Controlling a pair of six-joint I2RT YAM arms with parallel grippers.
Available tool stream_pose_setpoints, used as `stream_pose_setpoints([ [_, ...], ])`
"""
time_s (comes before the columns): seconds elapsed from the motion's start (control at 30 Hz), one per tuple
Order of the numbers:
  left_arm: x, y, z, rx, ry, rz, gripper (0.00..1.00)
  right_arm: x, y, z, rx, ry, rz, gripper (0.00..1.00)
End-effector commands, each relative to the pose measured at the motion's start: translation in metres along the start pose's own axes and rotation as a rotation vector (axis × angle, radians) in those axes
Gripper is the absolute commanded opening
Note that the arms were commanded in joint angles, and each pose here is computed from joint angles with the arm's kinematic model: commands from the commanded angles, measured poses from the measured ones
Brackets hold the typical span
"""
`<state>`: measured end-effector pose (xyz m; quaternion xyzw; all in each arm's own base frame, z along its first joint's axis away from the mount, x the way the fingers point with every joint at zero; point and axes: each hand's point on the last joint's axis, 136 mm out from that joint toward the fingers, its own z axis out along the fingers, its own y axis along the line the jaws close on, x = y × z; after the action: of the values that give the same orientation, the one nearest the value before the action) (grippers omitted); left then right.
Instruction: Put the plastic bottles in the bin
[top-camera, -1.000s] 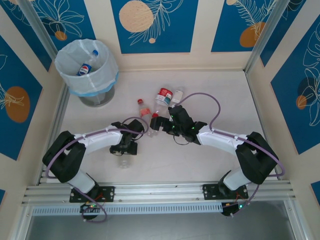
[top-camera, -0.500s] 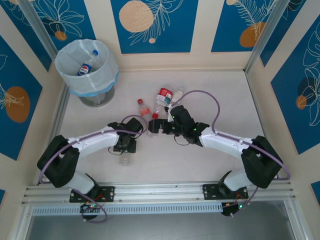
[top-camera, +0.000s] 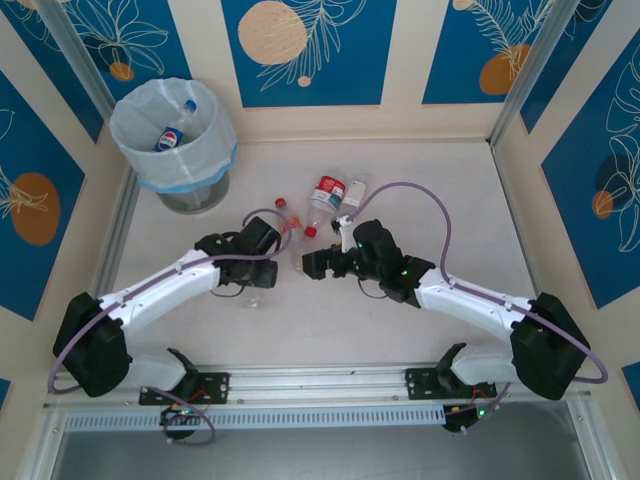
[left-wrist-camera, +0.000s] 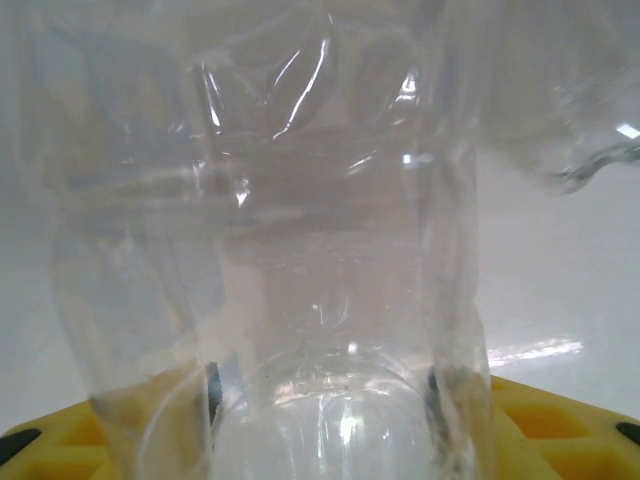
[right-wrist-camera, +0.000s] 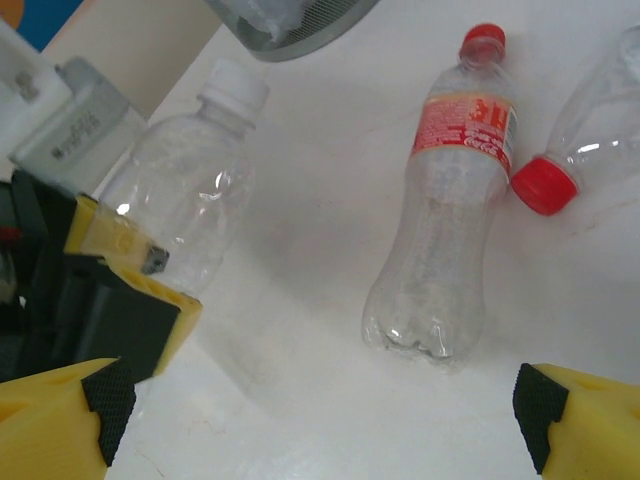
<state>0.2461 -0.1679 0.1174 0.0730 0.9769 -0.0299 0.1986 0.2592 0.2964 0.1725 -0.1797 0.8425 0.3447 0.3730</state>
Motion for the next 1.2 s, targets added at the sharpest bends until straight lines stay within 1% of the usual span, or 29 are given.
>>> stream_pose_setpoints([
  [0.0,-0.012,0.007,-0.021,0.0,-0.028,0.023,0.56,-0.008,0.006,-0.006,-0.003,-0.06,-0.107,0.99],
  [0.2,-0.037,0.011,-0.046,0.044,-0.1,0.006,0.57,-0.015,0.018,-0.009,-0.025,-0.108,-0.164,0.99],
  [0.37,-0.056,0.013,-0.061,0.089,-0.14,-0.024,0.57,-0.024,0.028,-0.012,-0.043,-0.136,-0.164,1.0],
  [0.6,-0.104,0.007,-0.083,0.17,-0.286,-0.062,0.57,-0.048,0.042,-0.019,-0.073,-0.236,-0.18,1.0],
  [0.83,-0.142,0.005,-0.106,0.2,-0.414,-0.059,0.57,-0.065,0.046,-0.022,-0.078,-0.308,-0.15,0.99],
  [0.93,-0.162,0.015,-0.12,0.185,-0.494,-0.073,0.57,-0.072,0.047,-0.025,-0.074,-0.332,-0.142,1.0],
  [1.03,-0.187,0.03,-0.136,0.138,-0.6,-0.102,0.56,-0.08,0.047,-0.028,-0.065,-0.341,-0.114,1.0],
  [1.17,-0.223,0.051,-0.163,0.08,-0.741,-0.107,0.56,-0.086,0.048,-0.03,-0.069,-0.339,-0.088,0.99],
])
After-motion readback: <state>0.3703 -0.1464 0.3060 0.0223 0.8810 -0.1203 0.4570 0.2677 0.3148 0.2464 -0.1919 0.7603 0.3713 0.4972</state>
